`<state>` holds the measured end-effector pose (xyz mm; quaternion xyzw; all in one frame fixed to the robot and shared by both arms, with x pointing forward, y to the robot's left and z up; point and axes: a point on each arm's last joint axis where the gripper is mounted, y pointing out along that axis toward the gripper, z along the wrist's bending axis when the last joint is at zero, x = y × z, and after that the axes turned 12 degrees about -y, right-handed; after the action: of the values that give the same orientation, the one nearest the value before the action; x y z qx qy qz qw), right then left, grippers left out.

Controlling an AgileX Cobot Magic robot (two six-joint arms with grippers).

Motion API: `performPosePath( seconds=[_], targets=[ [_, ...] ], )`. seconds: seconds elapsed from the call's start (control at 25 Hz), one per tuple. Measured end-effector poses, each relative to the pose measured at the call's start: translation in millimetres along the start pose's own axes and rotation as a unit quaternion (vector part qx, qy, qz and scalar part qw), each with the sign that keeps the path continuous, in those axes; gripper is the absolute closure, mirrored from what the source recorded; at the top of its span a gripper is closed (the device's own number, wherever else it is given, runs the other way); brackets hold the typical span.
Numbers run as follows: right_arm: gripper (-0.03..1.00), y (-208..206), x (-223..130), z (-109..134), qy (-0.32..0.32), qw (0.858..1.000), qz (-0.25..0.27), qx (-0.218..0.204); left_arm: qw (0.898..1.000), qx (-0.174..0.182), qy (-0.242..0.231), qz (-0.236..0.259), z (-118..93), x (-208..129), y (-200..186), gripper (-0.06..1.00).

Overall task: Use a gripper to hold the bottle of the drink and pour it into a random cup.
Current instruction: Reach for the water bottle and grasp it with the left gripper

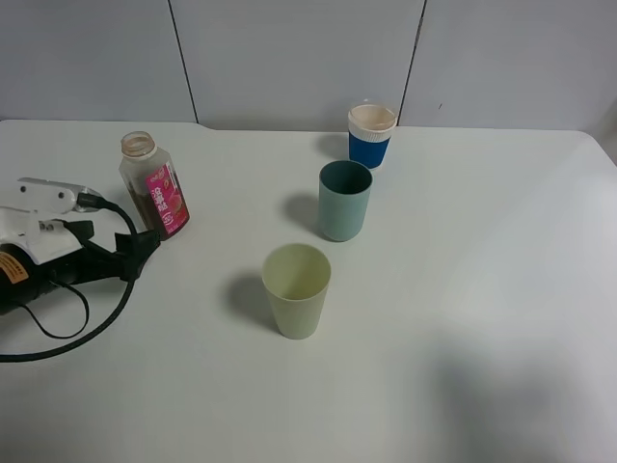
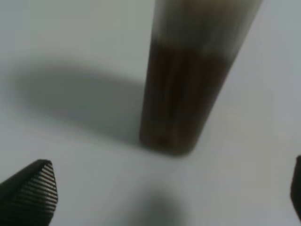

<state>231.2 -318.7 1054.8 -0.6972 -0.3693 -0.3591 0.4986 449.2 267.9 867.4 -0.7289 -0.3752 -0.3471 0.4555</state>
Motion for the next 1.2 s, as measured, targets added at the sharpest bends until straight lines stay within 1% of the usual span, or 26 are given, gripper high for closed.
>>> performPosePath(
  seconds=[0.08,0.16,0.28,0.88,1.2],
  targets=[
    [-0.03,0,0,0,0.0,1.0,0.0,0.0,1.0,0.003,0.003,0.012,2,-5,2,-0.04],
    [-0.03,0,0,0,0.0,1.0,0.0,0.0,1.0,0.002,0.009,0.011,3,-5,5,-0.04],
    [-0.03,0,0,0,0.0,1.0,0.0,0.0,1.0,0.0,0.018,0.002,3,-1,10,-0.04],
    [-0.03,0,0,0,0.0,1.0,0.0,0.0,0.998,-0.021,0.036,-0.039,1,19,30,-0.04],
    [-0.03,0,0,0,0.0,1.0,0.0,0.0,0.998,-0.038,0.042,-0.025,4,14,46,-0.04]
  ],
)
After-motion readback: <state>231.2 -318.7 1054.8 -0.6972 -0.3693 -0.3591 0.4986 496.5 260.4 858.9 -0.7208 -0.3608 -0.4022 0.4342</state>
